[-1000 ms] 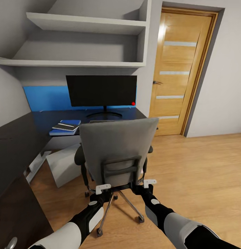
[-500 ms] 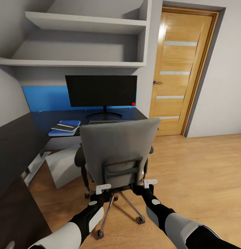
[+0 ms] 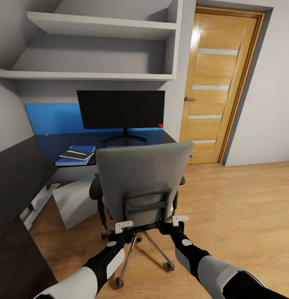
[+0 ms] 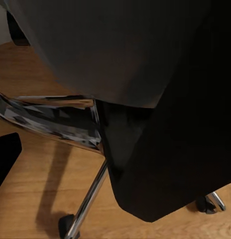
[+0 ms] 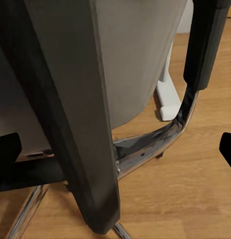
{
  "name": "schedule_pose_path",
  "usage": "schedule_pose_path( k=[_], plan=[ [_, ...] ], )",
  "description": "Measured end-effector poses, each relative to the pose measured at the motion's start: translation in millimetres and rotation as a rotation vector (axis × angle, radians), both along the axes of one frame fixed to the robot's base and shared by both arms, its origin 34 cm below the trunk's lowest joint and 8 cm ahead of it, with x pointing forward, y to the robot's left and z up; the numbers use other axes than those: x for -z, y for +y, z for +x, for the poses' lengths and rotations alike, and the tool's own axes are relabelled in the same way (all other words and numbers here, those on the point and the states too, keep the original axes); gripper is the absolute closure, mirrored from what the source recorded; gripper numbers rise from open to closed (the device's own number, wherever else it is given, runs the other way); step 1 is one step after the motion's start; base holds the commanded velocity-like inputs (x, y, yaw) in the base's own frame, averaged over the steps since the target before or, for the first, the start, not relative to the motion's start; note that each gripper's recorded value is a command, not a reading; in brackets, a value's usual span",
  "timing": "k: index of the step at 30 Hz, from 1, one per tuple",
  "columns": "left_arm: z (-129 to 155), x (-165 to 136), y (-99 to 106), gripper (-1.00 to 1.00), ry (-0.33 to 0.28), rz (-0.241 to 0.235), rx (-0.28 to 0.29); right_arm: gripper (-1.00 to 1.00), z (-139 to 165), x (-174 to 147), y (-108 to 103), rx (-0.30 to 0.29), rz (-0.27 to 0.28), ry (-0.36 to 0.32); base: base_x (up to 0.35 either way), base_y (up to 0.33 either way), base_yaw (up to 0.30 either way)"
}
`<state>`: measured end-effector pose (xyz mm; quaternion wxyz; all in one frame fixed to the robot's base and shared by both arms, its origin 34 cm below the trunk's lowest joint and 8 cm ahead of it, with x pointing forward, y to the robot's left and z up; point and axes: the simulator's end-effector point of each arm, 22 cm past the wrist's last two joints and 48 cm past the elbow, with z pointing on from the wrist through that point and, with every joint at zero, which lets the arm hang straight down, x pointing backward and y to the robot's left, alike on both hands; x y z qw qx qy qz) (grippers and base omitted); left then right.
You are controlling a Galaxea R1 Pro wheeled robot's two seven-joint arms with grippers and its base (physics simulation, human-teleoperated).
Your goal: In the bedroom, organize the workspace by keeping the computer under the desk, ensuring the monitor is on the desk, placing the keyboard on the desk next to the monitor, placing the mouse on the desk next to the keyboard, moving the folder from the swivel chair onto the desk next to the mouse, stacking the notebook on top of the folder with the pen on top of the notebook, and positioning the swivel chair next to the desk.
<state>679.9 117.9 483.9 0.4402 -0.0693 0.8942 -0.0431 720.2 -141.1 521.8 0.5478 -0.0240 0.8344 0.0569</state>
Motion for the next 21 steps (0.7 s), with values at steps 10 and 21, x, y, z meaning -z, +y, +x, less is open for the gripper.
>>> schedule_pose_path(
  k=[10,21],
  plan=[
    [0.0,0.6,0.3,-1.00,0.002,0.000,-0.001,-1.00,0.2,0.5,-0.3,0.002,0.001,0.001,0.010,-0.006,0.000],
    [0.0,0.8,1.0,-1.00,0.002,0.001,-0.003,-1.00,0.1,1.1,-2.5,0.011,0.006,0.003,-0.164,-0.046,0.000]
  ],
)
